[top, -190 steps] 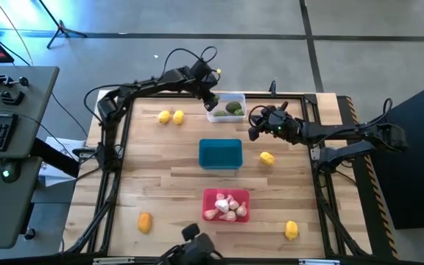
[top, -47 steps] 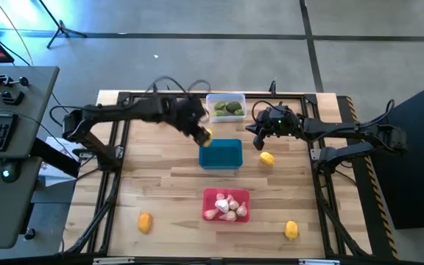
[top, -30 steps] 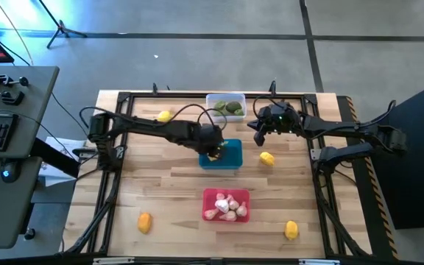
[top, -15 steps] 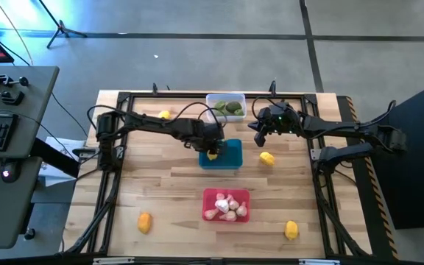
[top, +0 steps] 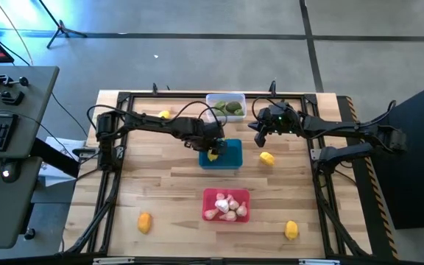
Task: Sort produce into baskets
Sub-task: Put the top right yellow lemon into the blue bin, then put the middle right yellow lemon into the blue bin
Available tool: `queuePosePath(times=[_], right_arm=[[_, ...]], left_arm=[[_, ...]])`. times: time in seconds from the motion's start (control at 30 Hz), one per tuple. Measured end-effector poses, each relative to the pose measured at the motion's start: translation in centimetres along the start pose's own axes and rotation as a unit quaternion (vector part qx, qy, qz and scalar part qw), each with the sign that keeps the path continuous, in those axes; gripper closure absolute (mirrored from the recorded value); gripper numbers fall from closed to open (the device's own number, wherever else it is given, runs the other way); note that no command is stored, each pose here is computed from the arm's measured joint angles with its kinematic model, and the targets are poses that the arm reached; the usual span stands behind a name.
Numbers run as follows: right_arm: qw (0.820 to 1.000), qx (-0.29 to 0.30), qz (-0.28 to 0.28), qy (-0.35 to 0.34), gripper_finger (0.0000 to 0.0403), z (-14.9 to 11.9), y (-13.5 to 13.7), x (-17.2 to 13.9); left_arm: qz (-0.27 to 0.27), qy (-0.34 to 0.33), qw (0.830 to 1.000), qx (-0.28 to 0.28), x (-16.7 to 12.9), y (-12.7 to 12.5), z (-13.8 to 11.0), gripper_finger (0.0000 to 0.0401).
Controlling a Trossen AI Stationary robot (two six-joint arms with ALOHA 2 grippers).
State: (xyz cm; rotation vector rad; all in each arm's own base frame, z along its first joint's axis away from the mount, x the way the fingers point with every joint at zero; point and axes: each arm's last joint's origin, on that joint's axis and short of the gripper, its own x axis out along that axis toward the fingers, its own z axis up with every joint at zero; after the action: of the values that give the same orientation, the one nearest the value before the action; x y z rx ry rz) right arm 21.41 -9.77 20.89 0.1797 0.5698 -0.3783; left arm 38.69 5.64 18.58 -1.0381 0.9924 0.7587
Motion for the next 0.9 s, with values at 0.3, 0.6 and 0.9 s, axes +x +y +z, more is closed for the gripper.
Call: queuePosePath(times=[0.3,0.6,0.9], right_arm=[[1.000,0.006,0.005,0.005,0.0403,-0.1,-0.2,0.0],[0.998,0.022,0.010,0.055,0.0369,0.0,0.1,-0.4],[0.976,0.070,0.025,0.205,0.0227,-2.1,2.7,-1.3]], left_arm=[[-0.026,-0.026,0.997,0.063,-2.5,-2.0,0.9,0.0183],[0.003,-0.146,0.976,0.164,-8.1,-1.7,1.2,0.0248],[-0.051,-0.175,0.958,0.222,-7.7,0.1,0.8,0.0334]])
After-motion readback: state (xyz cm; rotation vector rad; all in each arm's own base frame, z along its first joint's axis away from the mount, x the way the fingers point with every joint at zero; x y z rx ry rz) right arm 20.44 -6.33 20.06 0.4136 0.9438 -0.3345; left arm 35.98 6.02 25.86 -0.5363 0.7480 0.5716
